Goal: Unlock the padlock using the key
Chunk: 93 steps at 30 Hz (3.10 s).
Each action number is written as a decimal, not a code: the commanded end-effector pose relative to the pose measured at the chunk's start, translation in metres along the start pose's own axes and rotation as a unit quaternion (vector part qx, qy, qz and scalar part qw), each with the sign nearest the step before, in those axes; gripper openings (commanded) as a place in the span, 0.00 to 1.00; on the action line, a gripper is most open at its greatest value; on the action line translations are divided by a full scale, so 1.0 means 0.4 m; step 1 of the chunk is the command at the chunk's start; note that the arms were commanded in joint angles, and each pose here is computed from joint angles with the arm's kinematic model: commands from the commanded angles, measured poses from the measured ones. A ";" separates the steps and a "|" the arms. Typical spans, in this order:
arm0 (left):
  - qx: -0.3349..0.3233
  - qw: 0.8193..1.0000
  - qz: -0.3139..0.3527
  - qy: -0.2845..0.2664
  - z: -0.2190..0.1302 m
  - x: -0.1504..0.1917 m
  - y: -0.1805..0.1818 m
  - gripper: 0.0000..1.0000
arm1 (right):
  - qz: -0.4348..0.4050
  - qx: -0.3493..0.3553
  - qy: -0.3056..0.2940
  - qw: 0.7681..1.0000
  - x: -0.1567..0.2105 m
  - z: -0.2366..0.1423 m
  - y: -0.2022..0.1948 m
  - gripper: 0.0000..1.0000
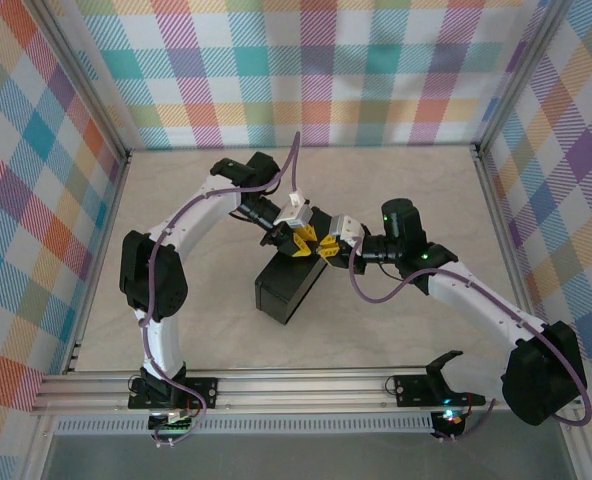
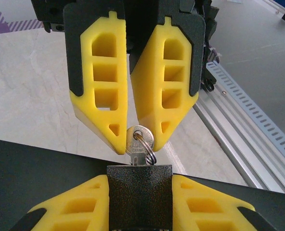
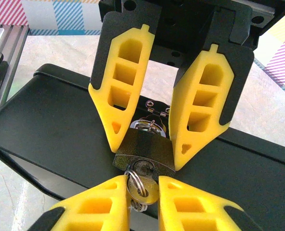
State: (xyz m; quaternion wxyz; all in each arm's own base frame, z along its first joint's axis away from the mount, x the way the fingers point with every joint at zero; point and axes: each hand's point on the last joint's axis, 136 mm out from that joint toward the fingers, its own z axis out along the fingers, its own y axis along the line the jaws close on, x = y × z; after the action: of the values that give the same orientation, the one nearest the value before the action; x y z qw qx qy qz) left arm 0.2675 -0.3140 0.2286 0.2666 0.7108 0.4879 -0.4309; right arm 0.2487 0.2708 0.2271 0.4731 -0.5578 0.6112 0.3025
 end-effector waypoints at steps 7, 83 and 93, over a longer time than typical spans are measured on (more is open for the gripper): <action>0.003 0.998 0.030 -0.055 -0.019 -0.072 -0.002 0.15 | -0.007 -0.023 -0.030 0.999 -0.057 -0.004 0.012 0.13; -0.258 0.926 -0.274 0.022 -0.176 -0.030 0.124 0.38 | 0.187 0.042 0.099 0.976 -0.044 0.052 0.013 0.64; -0.468 0.767 -0.437 0.031 -0.325 0.070 0.201 0.36 | 0.165 0.055 0.144 0.974 -0.004 0.095 0.010 0.63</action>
State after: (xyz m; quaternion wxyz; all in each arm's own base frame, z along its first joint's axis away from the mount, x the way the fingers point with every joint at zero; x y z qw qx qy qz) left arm 0.3711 -0.2623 0.2501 0.2957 0.3406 0.8553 -0.2551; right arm 0.2495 0.3080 0.2138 0.3498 -0.4506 0.7715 0.2818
